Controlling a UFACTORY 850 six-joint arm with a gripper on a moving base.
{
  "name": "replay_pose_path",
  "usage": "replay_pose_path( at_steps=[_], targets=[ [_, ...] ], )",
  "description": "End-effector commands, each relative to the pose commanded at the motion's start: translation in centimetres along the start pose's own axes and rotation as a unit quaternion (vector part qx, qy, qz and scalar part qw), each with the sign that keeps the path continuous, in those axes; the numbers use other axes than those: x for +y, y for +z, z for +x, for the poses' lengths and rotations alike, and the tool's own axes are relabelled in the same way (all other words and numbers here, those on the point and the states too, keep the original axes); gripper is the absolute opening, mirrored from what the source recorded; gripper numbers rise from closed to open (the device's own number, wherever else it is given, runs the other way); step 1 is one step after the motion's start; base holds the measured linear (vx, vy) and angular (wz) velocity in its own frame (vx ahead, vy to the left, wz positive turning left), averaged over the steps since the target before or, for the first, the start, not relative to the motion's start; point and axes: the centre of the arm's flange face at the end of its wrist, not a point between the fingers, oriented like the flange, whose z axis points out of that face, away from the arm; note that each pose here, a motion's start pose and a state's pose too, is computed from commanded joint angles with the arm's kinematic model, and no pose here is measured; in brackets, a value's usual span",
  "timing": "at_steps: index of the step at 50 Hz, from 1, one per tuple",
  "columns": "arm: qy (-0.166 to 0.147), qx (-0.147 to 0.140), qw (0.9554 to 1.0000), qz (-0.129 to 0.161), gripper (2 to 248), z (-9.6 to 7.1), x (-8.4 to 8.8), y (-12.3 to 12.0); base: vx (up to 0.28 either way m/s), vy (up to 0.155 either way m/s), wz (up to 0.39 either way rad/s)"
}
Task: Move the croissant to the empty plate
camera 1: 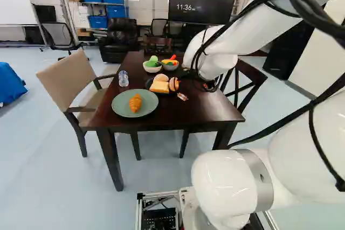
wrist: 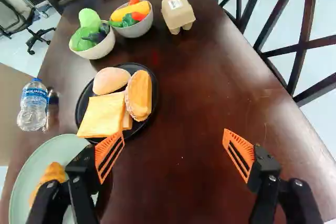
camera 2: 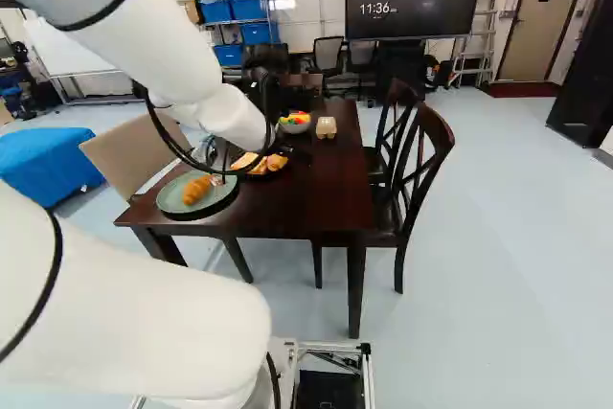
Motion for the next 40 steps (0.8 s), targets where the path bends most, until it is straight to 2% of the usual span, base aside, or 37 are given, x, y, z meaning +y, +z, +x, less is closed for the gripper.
replay_pose_path(
  at_steps=[17,40],
  targets=[
    [-0.035,0.048,0.9982,0.000,247,-2.9,0.7,0.8,0.000,0.000,0.000],
    [-0.076,0.106,0.9914,0.013,247,-6.5,1.3,1.2,0.000,0.000,0.000]
  ],
)
